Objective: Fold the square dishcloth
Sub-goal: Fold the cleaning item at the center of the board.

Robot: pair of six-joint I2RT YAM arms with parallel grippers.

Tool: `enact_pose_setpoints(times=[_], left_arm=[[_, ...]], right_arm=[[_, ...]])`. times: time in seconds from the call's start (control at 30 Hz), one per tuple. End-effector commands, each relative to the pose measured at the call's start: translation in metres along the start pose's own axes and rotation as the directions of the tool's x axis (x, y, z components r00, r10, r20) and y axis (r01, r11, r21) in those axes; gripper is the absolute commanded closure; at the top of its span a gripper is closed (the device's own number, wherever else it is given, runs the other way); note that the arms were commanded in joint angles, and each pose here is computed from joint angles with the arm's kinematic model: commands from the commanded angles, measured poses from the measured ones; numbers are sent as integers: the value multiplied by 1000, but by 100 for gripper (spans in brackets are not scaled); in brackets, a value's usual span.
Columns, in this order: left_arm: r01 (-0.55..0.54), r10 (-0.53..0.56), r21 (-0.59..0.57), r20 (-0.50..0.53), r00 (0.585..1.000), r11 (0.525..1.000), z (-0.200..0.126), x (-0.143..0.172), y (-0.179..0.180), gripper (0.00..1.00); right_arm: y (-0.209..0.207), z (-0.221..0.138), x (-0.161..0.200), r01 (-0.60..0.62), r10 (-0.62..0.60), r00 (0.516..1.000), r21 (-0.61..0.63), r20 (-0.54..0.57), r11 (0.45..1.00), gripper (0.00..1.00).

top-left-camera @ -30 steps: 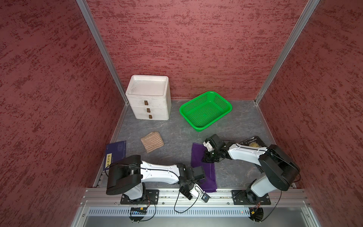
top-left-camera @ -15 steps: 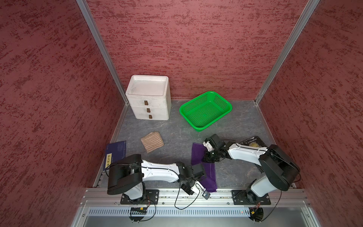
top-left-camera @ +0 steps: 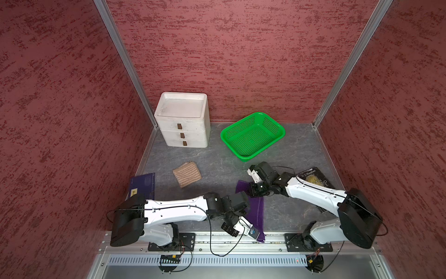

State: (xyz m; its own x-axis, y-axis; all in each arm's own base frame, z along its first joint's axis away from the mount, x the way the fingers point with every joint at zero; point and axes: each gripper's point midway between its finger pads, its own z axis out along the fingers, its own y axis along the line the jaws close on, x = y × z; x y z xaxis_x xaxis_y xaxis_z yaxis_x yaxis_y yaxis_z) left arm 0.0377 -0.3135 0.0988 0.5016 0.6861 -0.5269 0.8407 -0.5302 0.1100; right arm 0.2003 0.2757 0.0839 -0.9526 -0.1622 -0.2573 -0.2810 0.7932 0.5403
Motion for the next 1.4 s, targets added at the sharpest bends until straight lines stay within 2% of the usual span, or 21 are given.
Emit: enact_pose_setpoints(times=[0.0,0.1,0.2,0.3,0.5,0.6,0.73,0.83,1.03,1.2,1.33,1.37], left_arm=[[92,-92,41,16,996,995,-10,-1,3,100],[144,-145,30,55,988,989,-21,-5,17,100],[157,-155,-11,80,985,988,-26,-5,32,100],[192,-188,-32,100,977,981,-31,-3,49,100],[264,-250,-79,149,957,961,-43,4,88,100],[304,-287,-91,164,944,948,-44,10,108,100],[361,-335,-128,188,923,924,-44,23,139,100],[395,-363,-154,196,911,906,-42,35,160,100],[422,-401,-222,136,906,879,-23,74,190,100],[418,-412,-316,87,907,852,-7,103,212,100],[388,-413,-412,31,910,825,-1,125,228,100],[378,-412,-440,21,911,815,-1,129,231,97]], right_arm=[[8,6,8,10,-10,1000,-13,-8,1000,100],[2,22,23,4,-5,998,-16,-57,1000,100],[-9,48,46,-7,5,988,-8,-153,1000,100],[-14,47,51,-6,3,985,-15,-172,1000,100],[-18,-14,-9,-95,100,994,-98,41,991,97],[-38,-24,-24,-165,171,982,-78,78,983,96],[-69,-28,-31,-235,236,966,-18,103,972,96],[-91,-39,-36,-267,255,952,52,167,962,97],[-113,-66,-37,-304,256,927,146,275,942,98],[-113,-72,-33,-308,255,920,145,297,940,99],[-99,-74,-29,-288,252,920,80,301,954,99],[-94,-72,-28,-277,248,923,62,293,959,99]])
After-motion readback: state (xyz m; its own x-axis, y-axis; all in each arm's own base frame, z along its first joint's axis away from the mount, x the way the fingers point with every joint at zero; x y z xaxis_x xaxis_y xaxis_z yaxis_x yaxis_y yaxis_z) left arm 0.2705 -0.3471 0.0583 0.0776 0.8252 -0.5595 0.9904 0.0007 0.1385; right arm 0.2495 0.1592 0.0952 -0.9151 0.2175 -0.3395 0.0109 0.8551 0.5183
